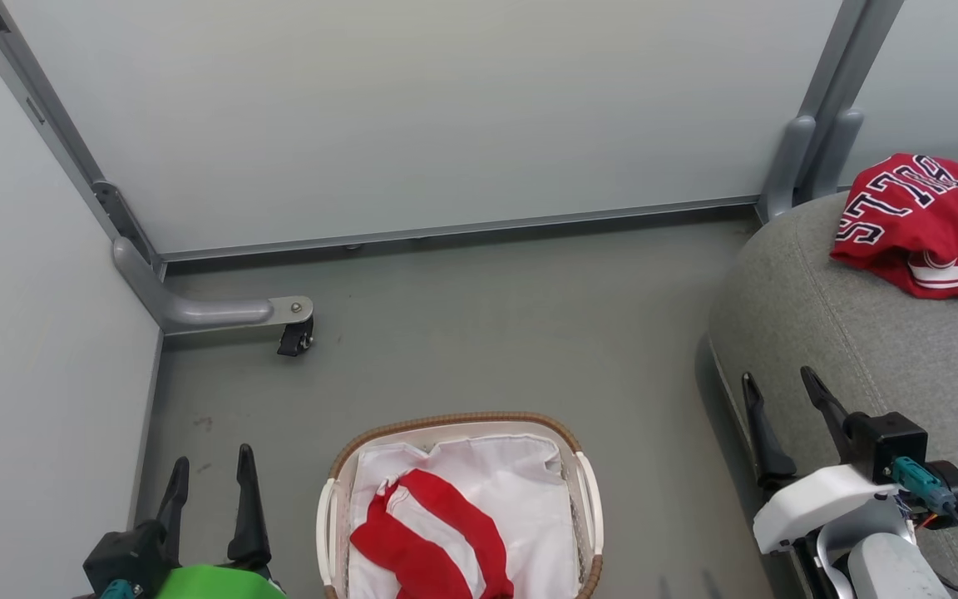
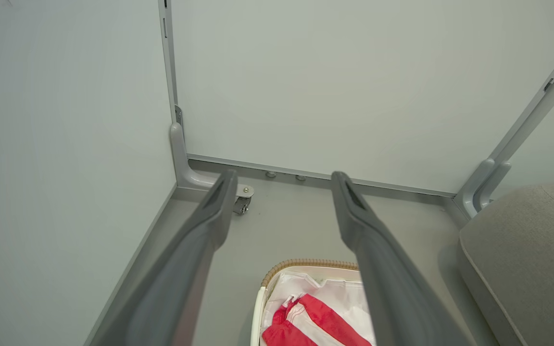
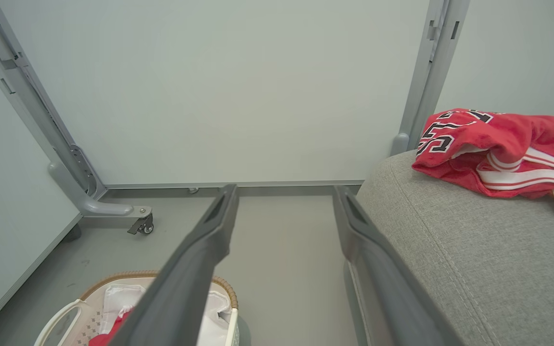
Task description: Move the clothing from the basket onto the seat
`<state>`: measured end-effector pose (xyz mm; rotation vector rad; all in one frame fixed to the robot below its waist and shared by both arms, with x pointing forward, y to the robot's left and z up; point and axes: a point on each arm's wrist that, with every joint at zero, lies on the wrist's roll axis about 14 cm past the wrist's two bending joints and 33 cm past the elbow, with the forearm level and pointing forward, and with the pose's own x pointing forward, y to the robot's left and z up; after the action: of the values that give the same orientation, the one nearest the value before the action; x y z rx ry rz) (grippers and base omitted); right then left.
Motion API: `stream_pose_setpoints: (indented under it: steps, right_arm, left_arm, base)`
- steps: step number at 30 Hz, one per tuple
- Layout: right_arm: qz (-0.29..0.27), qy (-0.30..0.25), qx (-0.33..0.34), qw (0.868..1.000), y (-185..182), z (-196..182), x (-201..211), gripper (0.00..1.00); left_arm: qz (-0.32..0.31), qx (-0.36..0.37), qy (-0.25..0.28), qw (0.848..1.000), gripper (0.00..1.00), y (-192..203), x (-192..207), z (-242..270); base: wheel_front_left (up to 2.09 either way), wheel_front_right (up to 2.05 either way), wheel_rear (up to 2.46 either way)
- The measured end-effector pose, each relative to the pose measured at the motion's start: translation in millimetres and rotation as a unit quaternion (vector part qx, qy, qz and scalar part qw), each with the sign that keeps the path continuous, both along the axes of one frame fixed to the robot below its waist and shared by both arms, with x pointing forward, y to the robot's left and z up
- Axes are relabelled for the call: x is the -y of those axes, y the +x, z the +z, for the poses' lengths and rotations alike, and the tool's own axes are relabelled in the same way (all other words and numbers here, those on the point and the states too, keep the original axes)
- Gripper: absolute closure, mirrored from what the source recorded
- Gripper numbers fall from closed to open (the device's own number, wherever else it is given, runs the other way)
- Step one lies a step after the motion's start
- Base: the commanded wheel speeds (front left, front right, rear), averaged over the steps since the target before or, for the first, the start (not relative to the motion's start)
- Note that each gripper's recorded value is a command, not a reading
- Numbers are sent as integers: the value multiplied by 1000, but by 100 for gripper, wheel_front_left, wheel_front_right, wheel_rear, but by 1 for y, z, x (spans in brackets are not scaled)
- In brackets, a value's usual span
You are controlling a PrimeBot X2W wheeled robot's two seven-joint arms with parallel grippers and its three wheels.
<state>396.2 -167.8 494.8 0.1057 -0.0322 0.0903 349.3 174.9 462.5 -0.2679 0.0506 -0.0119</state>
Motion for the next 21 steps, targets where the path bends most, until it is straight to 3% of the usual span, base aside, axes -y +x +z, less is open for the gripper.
stream_pose_setpoints:
  steps: [21]
  right_arm:
    - [5,-2,-4,1000,0,-3,-3,0]
  left_arm:
    - [-3,-8,6,1000,0,-2,1,-5]
  base:
    - [0,0,0]
